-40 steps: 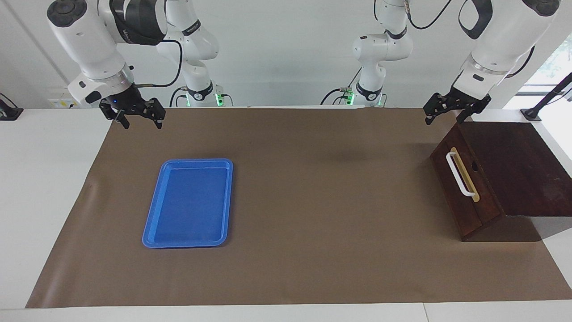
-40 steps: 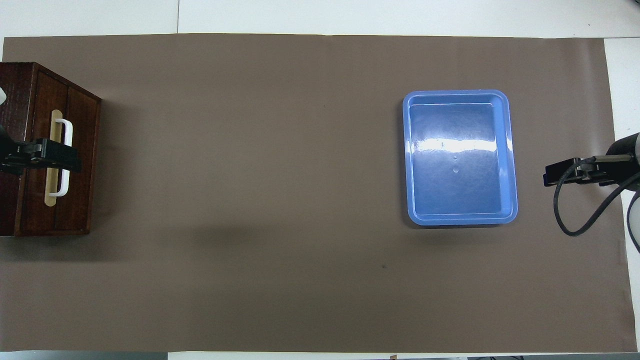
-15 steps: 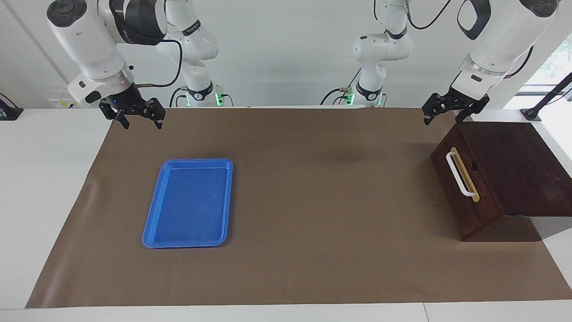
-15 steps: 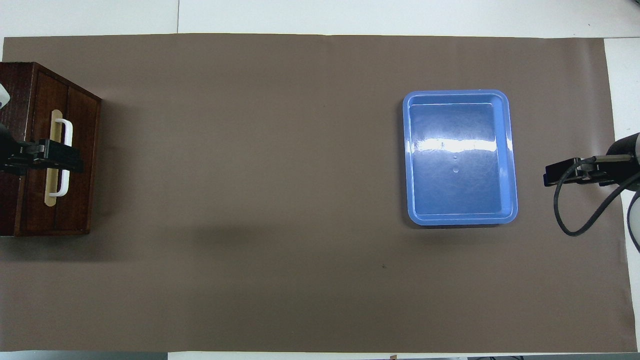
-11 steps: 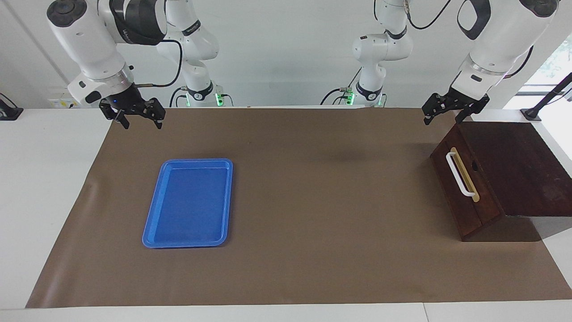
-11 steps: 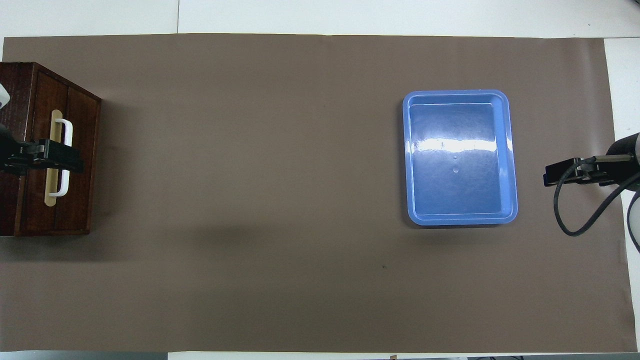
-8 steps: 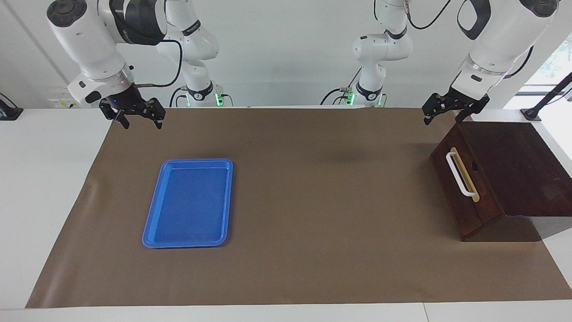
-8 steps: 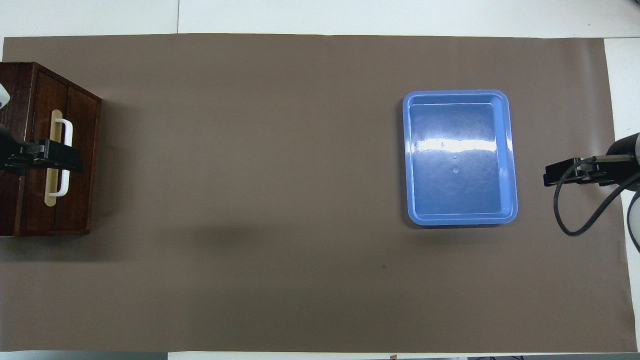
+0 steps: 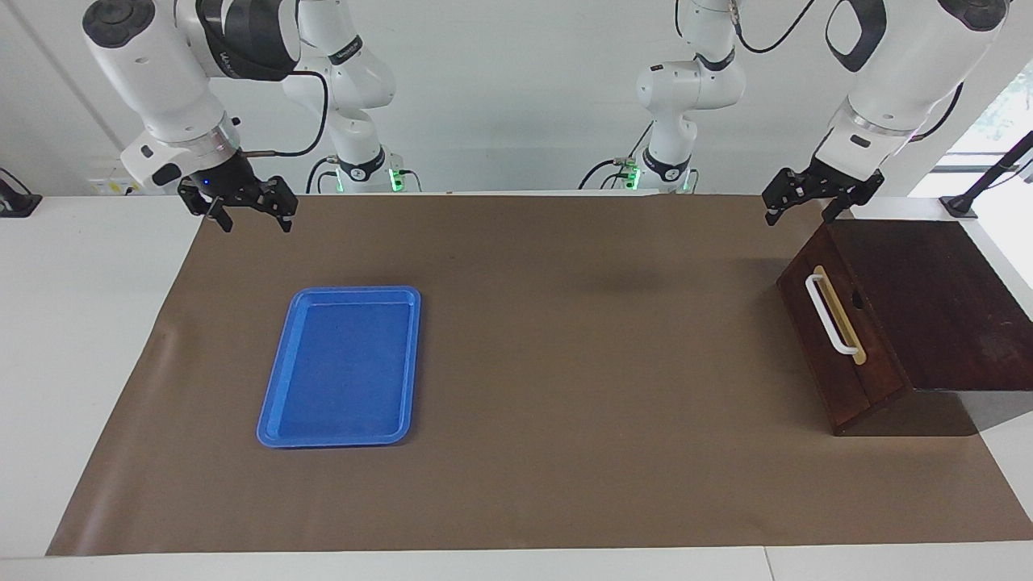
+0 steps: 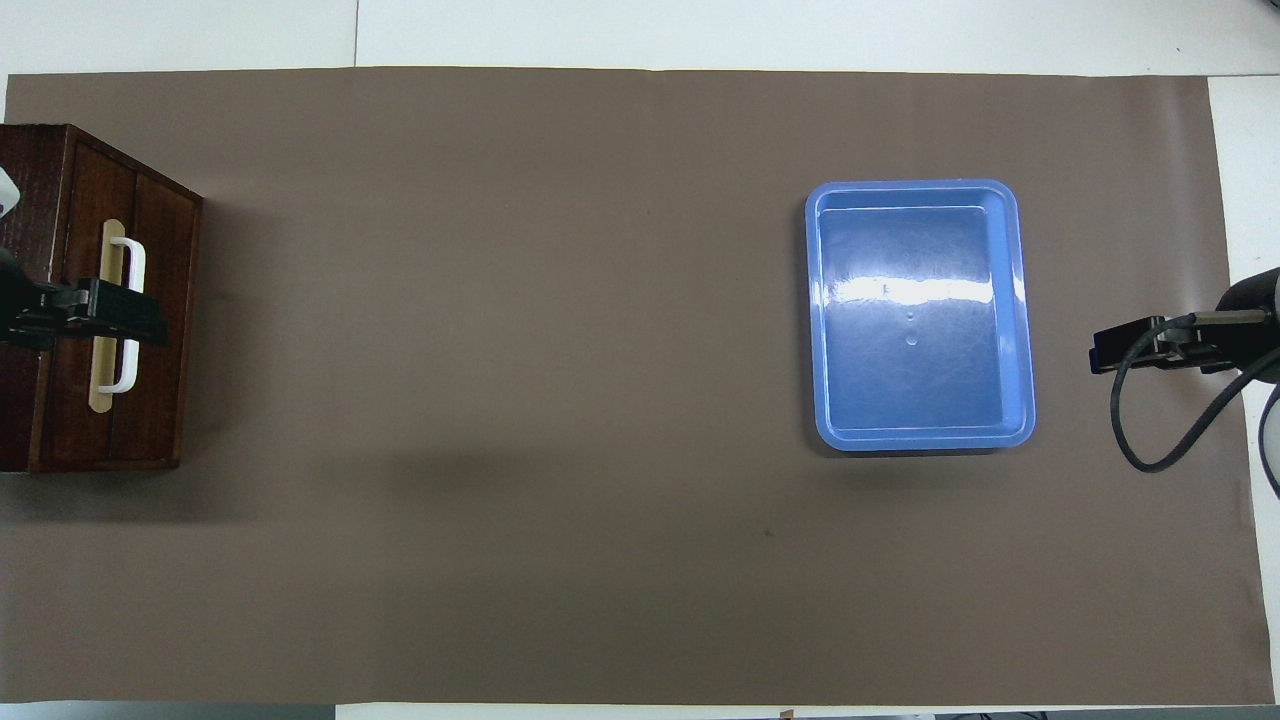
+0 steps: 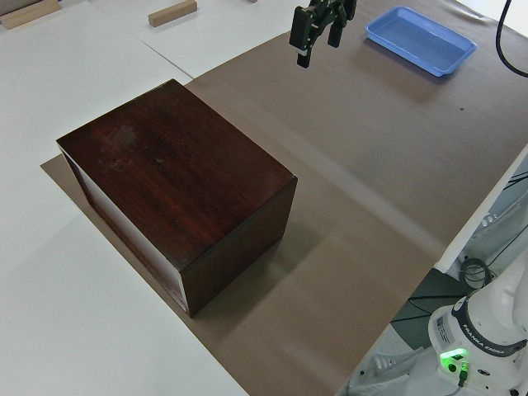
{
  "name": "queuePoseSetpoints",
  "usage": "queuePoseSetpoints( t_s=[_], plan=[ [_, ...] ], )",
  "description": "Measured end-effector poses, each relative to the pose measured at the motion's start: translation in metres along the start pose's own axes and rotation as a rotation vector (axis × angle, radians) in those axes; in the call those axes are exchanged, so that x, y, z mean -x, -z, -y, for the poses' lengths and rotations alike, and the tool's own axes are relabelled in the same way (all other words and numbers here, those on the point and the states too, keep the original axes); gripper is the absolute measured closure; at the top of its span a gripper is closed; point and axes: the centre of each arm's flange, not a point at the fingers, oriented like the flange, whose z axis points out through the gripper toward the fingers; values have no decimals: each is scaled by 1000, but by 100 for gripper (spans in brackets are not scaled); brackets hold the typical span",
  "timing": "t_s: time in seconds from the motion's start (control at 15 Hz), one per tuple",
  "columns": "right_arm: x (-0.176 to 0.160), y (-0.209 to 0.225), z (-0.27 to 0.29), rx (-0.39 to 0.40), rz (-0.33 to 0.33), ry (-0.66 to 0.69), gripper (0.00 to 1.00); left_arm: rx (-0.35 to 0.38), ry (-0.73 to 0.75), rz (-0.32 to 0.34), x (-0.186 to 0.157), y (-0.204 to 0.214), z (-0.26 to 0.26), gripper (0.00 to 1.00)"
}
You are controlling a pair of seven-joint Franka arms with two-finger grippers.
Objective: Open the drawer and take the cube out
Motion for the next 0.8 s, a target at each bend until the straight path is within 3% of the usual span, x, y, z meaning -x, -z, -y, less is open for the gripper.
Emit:
queuePoseSetpoints(
  t_s=[0.6,0.8],
  plan=[
    [0,0,0,0,0,0,0,-7,-4,5,1,0,-5,0],
    [0,0,0,0,0,0,0,-131,-36,-58,-9,-15,-5,0]
  ],
)
